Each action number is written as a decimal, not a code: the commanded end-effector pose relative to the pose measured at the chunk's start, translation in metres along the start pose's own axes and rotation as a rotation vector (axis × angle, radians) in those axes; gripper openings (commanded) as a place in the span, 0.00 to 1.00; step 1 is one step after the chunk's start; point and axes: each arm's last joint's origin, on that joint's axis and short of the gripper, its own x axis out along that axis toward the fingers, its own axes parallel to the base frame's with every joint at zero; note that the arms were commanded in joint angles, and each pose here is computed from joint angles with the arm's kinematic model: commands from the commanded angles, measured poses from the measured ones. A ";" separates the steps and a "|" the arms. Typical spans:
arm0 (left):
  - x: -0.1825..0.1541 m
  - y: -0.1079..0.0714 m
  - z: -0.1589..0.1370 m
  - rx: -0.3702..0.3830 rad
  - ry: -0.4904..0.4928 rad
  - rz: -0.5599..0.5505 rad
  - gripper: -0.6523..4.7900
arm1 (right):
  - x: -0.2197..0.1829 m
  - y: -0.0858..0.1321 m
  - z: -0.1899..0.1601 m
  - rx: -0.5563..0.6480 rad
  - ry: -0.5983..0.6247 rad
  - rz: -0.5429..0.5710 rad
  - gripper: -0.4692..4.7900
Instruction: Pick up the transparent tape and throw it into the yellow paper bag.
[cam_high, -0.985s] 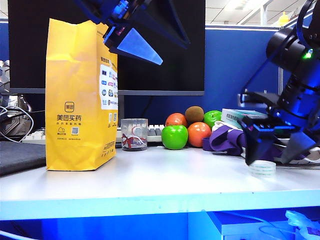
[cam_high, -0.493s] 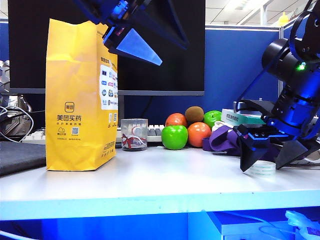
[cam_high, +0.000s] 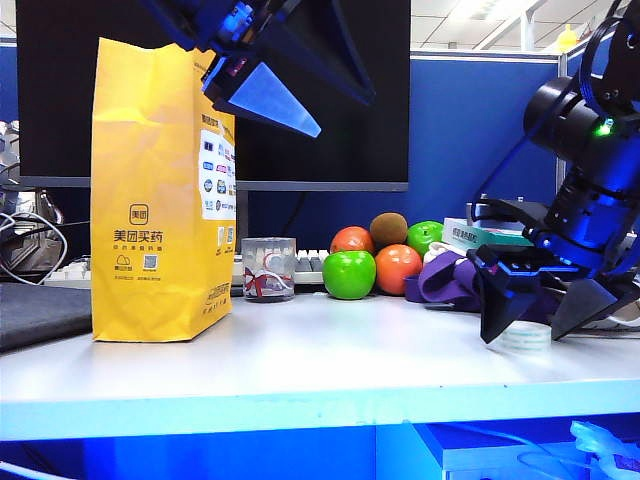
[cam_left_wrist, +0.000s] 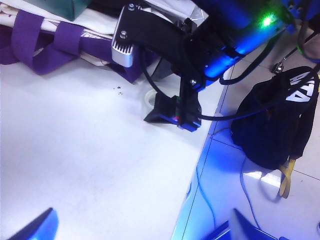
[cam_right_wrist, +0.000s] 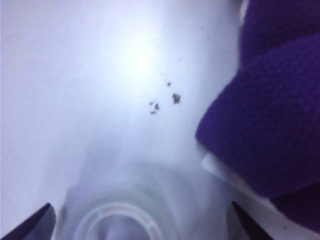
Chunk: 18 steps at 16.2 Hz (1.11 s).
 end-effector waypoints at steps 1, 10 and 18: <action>-0.001 0.000 0.001 -0.002 -0.004 -0.002 1.00 | 0.002 0.004 -0.024 0.070 0.192 0.062 1.00; -0.001 -0.001 0.000 -0.008 0.010 -0.005 1.00 | -0.001 0.002 -0.023 0.059 0.187 -0.011 0.77; -0.002 -0.001 0.000 -0.008 0.014 -0.006 1.00 | -0.004 0.002 -0.008 0.018 0.113 0.015 0.41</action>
